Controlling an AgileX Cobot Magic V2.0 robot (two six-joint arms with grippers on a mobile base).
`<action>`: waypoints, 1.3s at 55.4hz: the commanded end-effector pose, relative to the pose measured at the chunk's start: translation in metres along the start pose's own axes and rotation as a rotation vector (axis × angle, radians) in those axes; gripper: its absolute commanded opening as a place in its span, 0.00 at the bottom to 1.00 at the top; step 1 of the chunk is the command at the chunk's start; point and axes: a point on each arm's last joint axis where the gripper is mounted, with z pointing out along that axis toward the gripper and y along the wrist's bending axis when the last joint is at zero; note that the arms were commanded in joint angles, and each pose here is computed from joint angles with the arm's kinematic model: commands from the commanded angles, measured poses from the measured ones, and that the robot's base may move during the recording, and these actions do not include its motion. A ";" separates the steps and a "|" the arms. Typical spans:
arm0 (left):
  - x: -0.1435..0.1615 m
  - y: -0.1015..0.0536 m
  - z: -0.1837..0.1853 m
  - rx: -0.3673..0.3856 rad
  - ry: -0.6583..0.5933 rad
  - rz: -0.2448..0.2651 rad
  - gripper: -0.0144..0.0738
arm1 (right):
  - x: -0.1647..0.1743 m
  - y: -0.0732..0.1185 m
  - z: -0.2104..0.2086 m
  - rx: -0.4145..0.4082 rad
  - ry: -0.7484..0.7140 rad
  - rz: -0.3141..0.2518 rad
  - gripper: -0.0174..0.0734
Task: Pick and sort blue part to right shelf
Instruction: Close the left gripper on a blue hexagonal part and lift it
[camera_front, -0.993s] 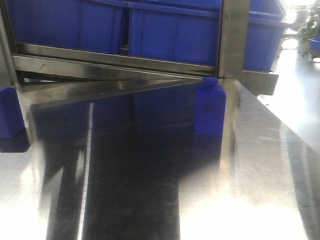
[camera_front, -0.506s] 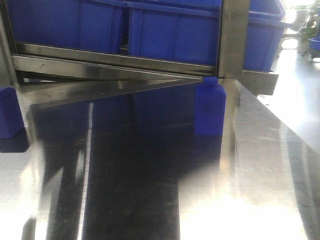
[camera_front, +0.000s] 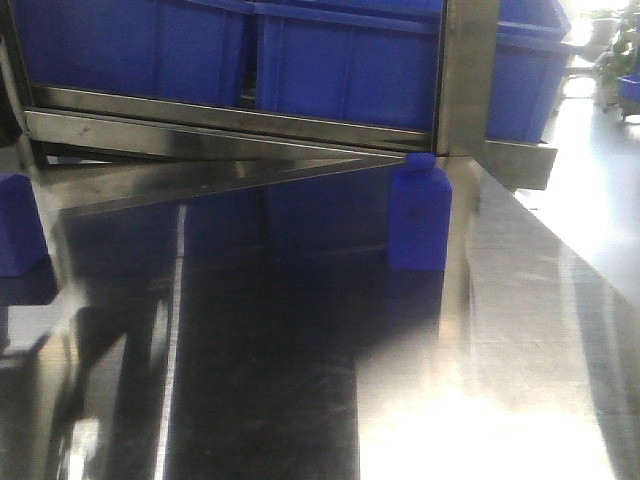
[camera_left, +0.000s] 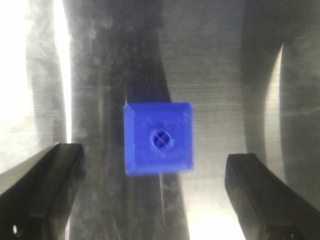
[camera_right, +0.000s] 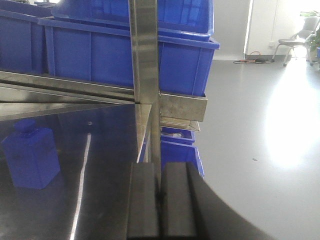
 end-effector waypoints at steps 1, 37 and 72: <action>-0.012 -0.008 -0.005 0.022 -0.079 0.013 0.87 | -0.012 0.000 -0.002 0.003 -0.110 -0.009 0.32; -0.014 -0.013 0.034 -0.004 -0.006 0.056 0.76 | -0.012 0.000 -0.002 0.003 -0.110 -0.009 0.32; -0.013 -0.015 0.026 -0.001 0.043 0.060 0.45 | -0.014 0.000 -0.002 0.003 -0.129 -0.010 0.32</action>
